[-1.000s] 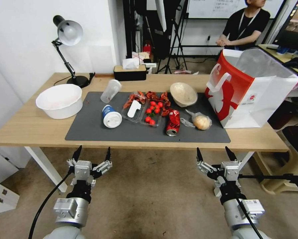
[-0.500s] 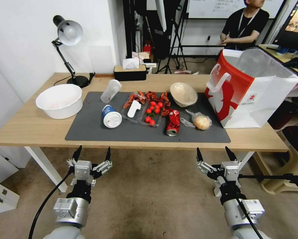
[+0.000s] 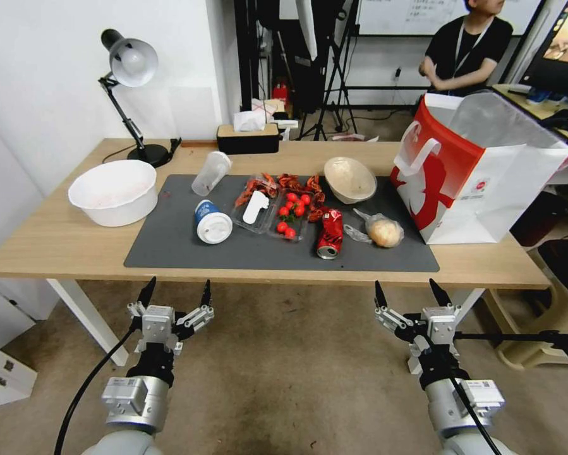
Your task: Pick up the trash from the table and place it into the takeout bag.
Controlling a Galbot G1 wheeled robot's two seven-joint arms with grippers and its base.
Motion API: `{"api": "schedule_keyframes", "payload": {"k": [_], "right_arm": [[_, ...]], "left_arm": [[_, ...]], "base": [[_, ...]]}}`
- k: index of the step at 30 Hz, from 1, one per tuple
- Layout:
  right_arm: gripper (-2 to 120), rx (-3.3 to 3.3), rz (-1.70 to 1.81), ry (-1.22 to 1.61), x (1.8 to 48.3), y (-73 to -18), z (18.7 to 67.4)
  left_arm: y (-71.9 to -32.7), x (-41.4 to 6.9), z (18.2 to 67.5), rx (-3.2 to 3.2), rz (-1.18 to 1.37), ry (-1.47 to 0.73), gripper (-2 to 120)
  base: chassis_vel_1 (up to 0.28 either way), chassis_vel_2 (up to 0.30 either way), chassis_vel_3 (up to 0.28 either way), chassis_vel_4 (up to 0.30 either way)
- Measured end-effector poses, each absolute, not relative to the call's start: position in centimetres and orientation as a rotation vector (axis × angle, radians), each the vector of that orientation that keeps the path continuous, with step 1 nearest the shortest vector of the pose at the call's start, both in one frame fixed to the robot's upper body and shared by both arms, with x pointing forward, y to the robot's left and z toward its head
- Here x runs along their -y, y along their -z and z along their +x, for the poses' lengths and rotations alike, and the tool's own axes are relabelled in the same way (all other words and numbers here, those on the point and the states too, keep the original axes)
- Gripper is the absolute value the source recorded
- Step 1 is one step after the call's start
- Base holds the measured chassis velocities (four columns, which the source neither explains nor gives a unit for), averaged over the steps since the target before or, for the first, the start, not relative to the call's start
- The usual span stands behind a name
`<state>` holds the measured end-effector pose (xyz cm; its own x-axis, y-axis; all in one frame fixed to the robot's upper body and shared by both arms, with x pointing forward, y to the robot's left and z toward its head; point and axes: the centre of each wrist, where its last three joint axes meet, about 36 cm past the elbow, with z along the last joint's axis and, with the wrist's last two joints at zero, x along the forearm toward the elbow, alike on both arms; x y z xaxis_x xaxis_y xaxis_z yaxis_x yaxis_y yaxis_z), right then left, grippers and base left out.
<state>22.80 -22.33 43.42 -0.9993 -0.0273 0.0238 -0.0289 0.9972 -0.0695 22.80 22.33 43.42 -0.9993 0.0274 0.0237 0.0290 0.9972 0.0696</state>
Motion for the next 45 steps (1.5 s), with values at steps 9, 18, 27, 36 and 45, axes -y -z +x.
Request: {"api": "schedule_keyframes", "payload": {"k": [9, 18, 27, 36, 45], "right_arm": [[100, 3.112, 0.026, 0.048, 21.8, -41.6, 22.5], [100, 3.129, 0.009, 0.114, 22.1, -41.2, 22.5], [100, 3.143, 0.0, 0.103, 23.2, -41.5, 22.7], [100, 3.174, 0.059, 0.082, 24.4, -41.4, 24.6], [100, 3.205, 0.18, 0.03, 27.0, -40.8, 29.9]], "left_arm": [[-41.9, -21.8, 23.7, 3.131, -0.006, 0.064, 100], [-38.0, -20.7, 25.5, 3.145, 0.078, -0.052, 100], [-38.1, -21.5, 25.3, 3.155, 0.088, -0.027, 100], [-37.8, -21.8, 25.2, 3.151, 0.083, -0.011, 100], [-38.2, -22.6, 25.1, 3.156, 0.088, -0.003, 100]], "base": [[0.0, 0.0, 0.0, 0.0], [0.0, 0.0, 0.0, 0.0], [0.0, 0.0, 0.0, 0.0], [0.0, 0.0, 0.0, 0.0], [0.0, 0.0, 0.0, 0.0]]}}
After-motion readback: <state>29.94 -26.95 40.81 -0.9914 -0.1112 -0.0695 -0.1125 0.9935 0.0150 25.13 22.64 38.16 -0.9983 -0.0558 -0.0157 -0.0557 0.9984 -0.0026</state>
